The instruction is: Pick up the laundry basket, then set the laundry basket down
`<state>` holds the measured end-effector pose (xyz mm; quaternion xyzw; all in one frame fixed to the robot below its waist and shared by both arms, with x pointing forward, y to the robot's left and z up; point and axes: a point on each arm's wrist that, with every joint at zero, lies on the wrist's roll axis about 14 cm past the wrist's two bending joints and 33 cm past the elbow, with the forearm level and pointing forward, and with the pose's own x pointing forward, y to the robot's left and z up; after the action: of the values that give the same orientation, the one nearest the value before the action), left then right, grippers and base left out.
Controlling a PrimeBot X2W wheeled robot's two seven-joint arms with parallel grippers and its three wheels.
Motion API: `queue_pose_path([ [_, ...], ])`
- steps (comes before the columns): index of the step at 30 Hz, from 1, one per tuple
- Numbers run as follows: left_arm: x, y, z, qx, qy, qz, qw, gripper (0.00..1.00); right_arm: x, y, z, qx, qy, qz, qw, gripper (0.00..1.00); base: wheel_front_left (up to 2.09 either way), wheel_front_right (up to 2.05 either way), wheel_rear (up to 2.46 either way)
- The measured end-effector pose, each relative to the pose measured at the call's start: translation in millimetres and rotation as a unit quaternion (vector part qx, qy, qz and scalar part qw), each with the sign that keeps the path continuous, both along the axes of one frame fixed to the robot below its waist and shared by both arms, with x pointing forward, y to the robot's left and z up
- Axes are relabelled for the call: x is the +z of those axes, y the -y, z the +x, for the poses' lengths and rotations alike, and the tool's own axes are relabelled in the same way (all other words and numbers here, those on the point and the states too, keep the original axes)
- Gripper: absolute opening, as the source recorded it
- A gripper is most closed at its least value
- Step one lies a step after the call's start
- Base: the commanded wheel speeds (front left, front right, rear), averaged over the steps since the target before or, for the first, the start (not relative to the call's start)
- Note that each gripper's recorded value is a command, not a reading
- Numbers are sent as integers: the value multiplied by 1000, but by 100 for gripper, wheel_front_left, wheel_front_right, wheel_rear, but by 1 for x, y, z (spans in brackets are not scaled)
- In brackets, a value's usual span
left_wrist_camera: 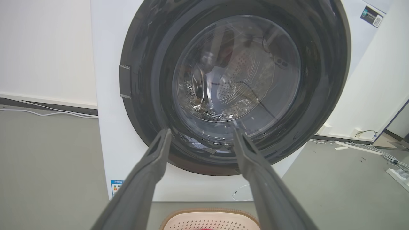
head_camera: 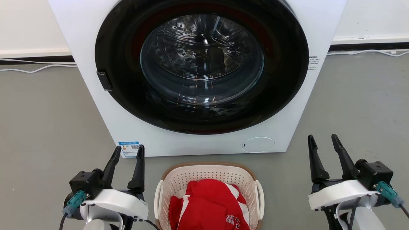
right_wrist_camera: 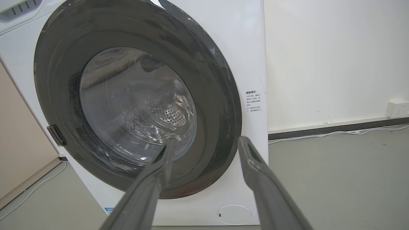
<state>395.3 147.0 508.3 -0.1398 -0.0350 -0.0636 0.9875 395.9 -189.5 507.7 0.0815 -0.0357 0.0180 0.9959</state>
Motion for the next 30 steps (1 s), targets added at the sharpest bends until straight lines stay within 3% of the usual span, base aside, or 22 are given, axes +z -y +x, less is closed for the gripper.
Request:
queue_pose_path([
  [22,-3,7,1,-10,-4,-1,1000,100,-2,2,-1,-4,-3,1,1000,100,0,0,0],
  [23,-4,9,1,-12,-6,-1,1000,0,-3,2,-1,-4,-4,2,1000,0,0,0,0],
  [26,-29,9,-11,-10,-47,-10,999,0,-28,1,-12,-7,-44,14,999,0,0,0,0],
  [30,-30,7,-11,-5,-54,-30,998,0,-27,2,-12,-12,-45,37,998,0,0,0,0],
])
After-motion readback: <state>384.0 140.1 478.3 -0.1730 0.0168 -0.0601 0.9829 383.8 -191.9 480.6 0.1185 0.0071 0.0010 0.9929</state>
